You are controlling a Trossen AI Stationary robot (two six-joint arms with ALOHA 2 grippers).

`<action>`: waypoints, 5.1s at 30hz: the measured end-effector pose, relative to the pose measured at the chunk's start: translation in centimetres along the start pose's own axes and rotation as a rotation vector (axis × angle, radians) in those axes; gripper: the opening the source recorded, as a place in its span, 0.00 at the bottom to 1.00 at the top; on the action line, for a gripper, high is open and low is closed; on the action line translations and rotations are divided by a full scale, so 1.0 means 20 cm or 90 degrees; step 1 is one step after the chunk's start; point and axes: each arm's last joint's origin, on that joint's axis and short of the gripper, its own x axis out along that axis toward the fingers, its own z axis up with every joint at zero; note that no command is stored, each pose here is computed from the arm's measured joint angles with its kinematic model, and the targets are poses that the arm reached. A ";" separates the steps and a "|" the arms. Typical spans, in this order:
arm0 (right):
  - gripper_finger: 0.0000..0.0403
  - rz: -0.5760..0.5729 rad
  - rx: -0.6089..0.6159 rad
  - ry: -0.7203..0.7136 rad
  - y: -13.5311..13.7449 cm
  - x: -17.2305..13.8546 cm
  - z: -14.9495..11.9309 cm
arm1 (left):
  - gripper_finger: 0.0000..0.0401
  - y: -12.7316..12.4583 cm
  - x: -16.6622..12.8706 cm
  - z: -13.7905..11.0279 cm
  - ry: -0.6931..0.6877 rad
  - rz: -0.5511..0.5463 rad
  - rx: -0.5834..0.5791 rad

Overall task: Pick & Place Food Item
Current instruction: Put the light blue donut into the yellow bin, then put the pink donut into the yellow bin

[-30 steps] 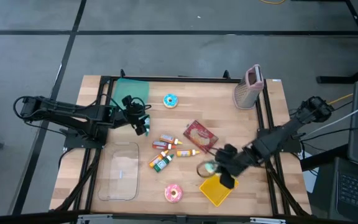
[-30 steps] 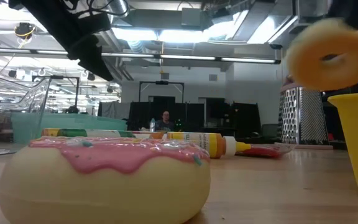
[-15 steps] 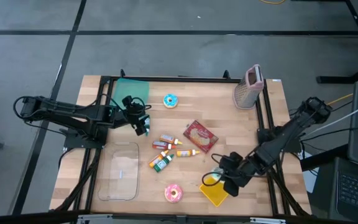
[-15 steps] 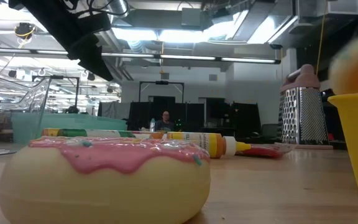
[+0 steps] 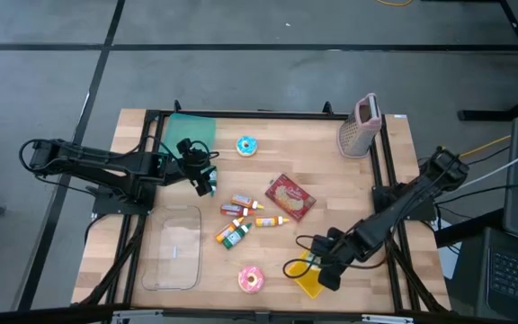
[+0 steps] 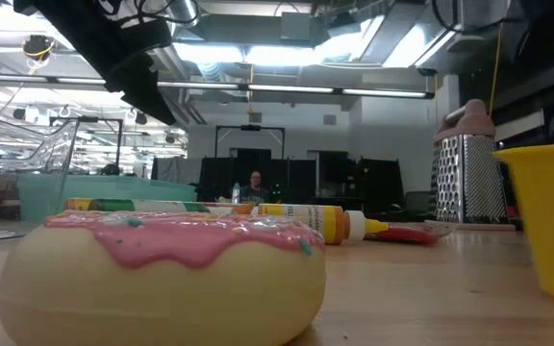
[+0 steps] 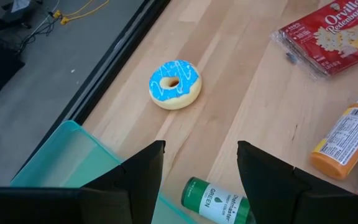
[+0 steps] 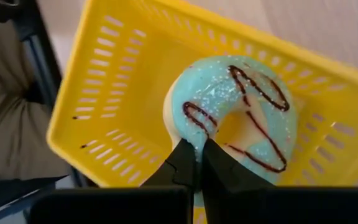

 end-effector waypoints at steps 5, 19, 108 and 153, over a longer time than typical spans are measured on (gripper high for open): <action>0.03 -0.022 0.006 0.000 -0.02 0.05 0.02 | 0.50 0.00 0.00 0.00 -0.002 0.000 -0.001; 0.39 0.000 0.023 -0.030 -0.01 0.05 0.05 | 0.50 0.00 0.00 0.00 -0.002 -0.001 -0.001; 0.45 0.015 0.002 -0.092 0.34 0.56 0.75 | 0.50 -0.02 0.00 0.02 -0.017 -0.086 0.103; 0.03 -0.237 0.226 -0.151 0.40 -0.21 0.33 | 0.50 -0.02 0.00 0.03 -0.033 -0.090 0.095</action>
